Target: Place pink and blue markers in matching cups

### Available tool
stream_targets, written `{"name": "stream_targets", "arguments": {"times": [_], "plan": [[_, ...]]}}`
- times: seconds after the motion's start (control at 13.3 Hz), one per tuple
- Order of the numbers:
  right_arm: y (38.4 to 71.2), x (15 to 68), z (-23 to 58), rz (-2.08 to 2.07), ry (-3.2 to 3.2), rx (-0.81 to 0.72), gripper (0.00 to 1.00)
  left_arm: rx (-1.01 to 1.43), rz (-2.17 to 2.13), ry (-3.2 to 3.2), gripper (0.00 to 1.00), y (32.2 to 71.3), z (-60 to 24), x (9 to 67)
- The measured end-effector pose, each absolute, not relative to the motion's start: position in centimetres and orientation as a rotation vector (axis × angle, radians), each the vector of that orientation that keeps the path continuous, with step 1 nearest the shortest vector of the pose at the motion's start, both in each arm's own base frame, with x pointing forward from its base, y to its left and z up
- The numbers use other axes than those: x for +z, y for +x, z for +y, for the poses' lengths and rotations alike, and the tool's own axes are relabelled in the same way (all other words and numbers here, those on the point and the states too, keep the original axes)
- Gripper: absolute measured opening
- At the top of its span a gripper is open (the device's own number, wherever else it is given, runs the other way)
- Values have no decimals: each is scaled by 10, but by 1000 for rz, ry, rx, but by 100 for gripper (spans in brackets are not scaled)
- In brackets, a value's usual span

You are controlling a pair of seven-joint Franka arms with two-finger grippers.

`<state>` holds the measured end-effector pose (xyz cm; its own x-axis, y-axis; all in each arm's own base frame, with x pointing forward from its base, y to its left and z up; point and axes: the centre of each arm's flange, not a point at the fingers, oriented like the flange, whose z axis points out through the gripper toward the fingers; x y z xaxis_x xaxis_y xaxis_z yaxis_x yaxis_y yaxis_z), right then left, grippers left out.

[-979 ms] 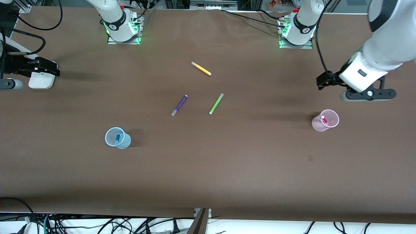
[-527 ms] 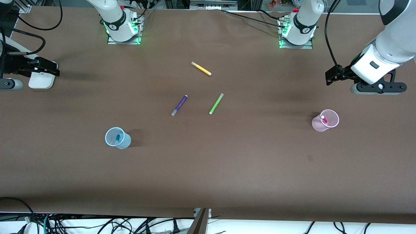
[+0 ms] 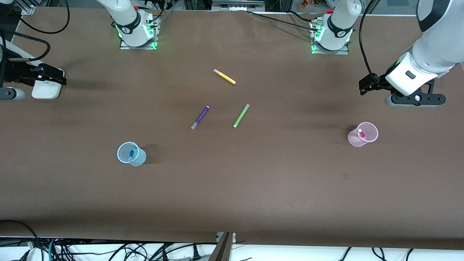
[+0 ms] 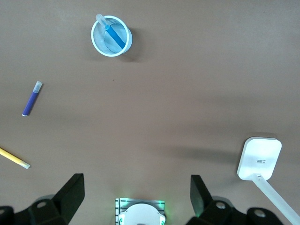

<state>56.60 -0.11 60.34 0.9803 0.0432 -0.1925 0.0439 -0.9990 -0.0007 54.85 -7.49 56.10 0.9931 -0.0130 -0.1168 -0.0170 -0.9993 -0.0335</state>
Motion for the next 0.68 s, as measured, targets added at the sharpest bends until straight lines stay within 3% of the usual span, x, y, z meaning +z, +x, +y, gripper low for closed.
{"name": "stream_targets", "arguments": {"times": [0.68], "plan": [[566,603,-4,62,3123,-303,100,187,12,-3102,100,550,-71,559]]}}
